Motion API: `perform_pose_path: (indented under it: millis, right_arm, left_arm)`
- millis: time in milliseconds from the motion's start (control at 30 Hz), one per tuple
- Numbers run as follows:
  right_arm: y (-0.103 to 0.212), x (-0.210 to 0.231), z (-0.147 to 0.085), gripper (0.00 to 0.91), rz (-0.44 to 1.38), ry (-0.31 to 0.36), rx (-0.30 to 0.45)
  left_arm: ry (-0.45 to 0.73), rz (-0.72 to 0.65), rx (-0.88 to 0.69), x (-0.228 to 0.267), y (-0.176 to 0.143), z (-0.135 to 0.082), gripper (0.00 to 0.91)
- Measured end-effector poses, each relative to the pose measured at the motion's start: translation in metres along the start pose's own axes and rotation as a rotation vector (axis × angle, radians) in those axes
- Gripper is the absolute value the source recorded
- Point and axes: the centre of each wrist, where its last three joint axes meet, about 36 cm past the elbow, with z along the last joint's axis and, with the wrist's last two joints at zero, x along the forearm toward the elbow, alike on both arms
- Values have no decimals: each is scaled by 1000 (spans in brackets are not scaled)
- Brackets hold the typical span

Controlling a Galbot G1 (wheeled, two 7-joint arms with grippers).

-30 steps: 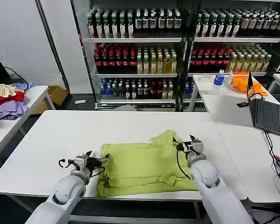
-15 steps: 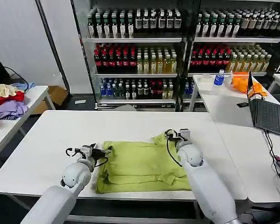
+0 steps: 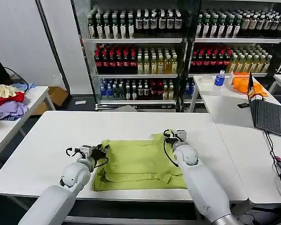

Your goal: Fold and organize the clothes.

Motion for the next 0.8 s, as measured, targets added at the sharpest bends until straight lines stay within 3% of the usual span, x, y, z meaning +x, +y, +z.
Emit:
perform_pose_path:
  millis: [300,800]
  right_arm:
    - [-6,10,6,0,-4,-38,3]
    - [-27,58,3,0,-11,-157,15]
  left_arm:
    - [-16,14,17,7,2,1,20]
    - [-92,47,32,40,5,-6,20]
